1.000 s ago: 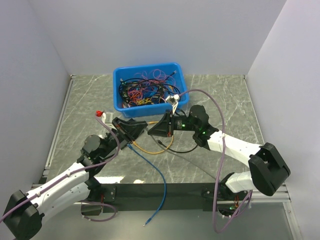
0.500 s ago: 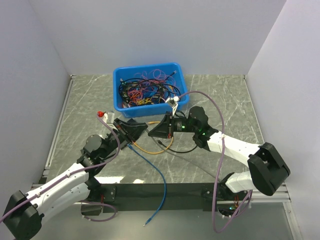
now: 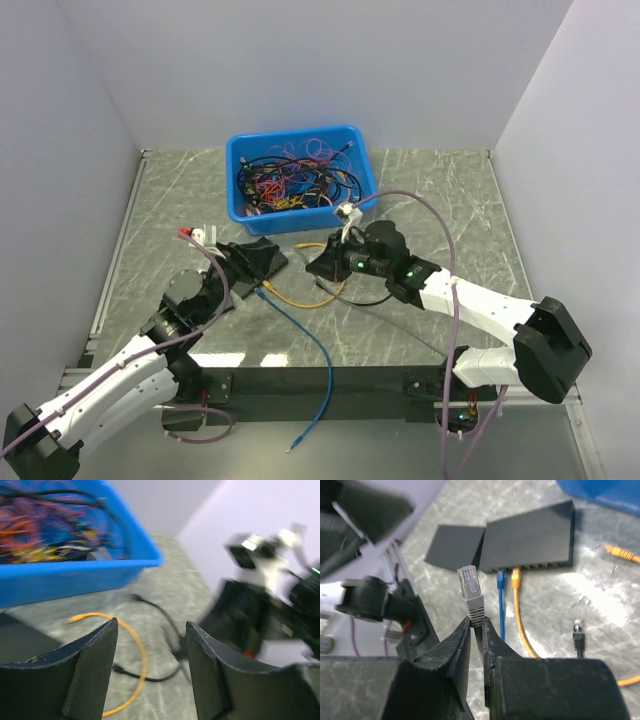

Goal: Insert the plug into the switch port

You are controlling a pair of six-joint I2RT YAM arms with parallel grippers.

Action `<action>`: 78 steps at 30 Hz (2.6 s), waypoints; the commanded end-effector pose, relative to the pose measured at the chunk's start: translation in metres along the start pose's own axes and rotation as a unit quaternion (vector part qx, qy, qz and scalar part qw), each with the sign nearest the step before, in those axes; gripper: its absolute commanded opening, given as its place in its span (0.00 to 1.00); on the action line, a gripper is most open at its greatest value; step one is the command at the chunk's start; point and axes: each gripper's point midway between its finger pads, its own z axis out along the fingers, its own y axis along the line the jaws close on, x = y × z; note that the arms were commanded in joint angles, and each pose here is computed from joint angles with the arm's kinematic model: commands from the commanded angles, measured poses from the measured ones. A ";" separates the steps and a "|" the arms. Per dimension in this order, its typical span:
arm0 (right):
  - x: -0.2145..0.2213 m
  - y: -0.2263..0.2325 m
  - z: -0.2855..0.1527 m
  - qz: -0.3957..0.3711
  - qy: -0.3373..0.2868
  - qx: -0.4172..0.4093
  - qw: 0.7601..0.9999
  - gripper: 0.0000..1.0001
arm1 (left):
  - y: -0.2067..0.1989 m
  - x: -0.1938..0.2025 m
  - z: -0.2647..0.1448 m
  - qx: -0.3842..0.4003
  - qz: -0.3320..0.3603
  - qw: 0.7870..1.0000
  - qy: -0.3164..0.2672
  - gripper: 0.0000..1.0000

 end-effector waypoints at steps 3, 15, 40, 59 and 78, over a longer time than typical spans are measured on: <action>-0.014 0.011 0.008 -0.085 -0.016 0.067 0.994 0.00 | 0.060 -0.015 0.002 -0.180 -0.005 0.983 -0.028 0.62; 0.021 -0.016 0.038 -0.129 0.057 0.171 0.975 0.00 | 0.120 0.003 0.011 -0.251 -0.065 0.966 0.022 0.66; 0.067 -0.056 0.086 -0.159 0.180 0.267 0.933 0.00 | 0.211 0.045 0.038 -0.289 -0.104 0.950 0.051 0.62; 0.086 -0.079 0.116 -0.164 0.221 0.293 0.916 0.00 | 0.217 0.072 0.042 -0.269 -0.118 0.952 0.083 0.60; 0.090 -0.088 0.128 -0.164 0.225 0.310 0.909 0.00 | 0.220 0.084 0.044 -0.261 -0.123 0.952 0.099 0.56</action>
